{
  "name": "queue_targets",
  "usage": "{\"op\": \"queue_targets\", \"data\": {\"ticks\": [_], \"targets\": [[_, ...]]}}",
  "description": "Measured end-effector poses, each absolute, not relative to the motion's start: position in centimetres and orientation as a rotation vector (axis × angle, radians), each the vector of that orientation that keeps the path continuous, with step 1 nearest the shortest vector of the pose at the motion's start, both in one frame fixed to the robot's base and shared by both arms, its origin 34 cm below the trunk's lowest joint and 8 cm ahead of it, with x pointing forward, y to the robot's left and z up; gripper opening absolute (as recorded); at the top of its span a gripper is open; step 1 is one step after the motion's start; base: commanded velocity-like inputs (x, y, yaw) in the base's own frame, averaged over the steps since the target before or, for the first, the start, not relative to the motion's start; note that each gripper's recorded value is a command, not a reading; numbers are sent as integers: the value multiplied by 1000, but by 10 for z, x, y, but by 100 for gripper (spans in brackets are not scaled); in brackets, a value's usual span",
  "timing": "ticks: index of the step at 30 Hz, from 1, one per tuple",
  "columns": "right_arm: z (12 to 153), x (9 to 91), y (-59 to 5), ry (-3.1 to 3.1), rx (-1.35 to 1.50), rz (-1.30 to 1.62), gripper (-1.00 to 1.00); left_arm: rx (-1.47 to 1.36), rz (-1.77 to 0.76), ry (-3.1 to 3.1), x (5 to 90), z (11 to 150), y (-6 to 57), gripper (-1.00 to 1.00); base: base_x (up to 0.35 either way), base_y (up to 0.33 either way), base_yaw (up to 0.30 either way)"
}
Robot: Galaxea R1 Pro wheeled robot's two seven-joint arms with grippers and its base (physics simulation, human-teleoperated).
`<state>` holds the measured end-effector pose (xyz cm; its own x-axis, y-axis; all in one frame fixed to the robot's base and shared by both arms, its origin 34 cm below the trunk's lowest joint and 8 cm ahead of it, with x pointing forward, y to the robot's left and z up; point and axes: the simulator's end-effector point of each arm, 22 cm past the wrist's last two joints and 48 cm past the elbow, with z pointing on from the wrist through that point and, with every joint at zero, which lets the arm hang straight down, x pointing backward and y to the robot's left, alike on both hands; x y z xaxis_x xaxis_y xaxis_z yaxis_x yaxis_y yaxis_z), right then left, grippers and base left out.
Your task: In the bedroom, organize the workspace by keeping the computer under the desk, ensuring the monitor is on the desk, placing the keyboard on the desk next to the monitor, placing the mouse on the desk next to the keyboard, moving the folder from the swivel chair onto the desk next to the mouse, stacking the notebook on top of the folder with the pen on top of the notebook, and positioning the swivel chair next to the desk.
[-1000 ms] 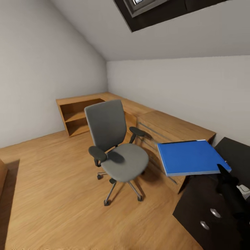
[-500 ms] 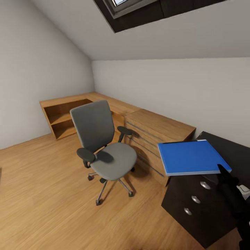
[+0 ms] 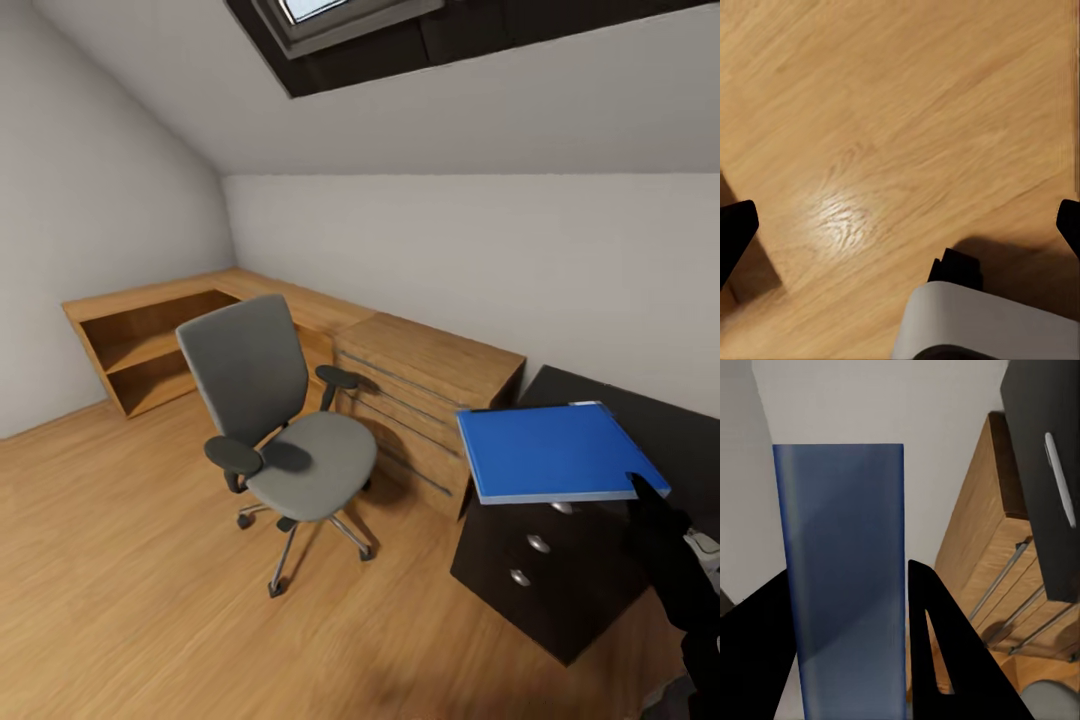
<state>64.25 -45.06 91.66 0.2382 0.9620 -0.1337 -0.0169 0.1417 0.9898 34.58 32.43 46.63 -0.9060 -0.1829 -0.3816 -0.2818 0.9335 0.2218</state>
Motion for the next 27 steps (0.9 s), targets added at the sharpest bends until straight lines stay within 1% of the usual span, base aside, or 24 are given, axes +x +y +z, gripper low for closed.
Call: {"op": "queue_targets", "data": {"ticks": [8,11,19,27], "targets": [[932,642,-456,1047,1192,927,-100,-344,388,2700,352,482,326,100,-1,7,-277],[938,643,-453,1049,1189,931,-100,-345,390,2693,353,488,326,100,0,1,-185],[950,650,-439,1075,1176,961,-100,-346,389,2691,354,501,326,100,0,0,-29],[970,648,-441,1062,1168,962,-100,-346,390,2679,357,517,328,100,0,0,0]]}}
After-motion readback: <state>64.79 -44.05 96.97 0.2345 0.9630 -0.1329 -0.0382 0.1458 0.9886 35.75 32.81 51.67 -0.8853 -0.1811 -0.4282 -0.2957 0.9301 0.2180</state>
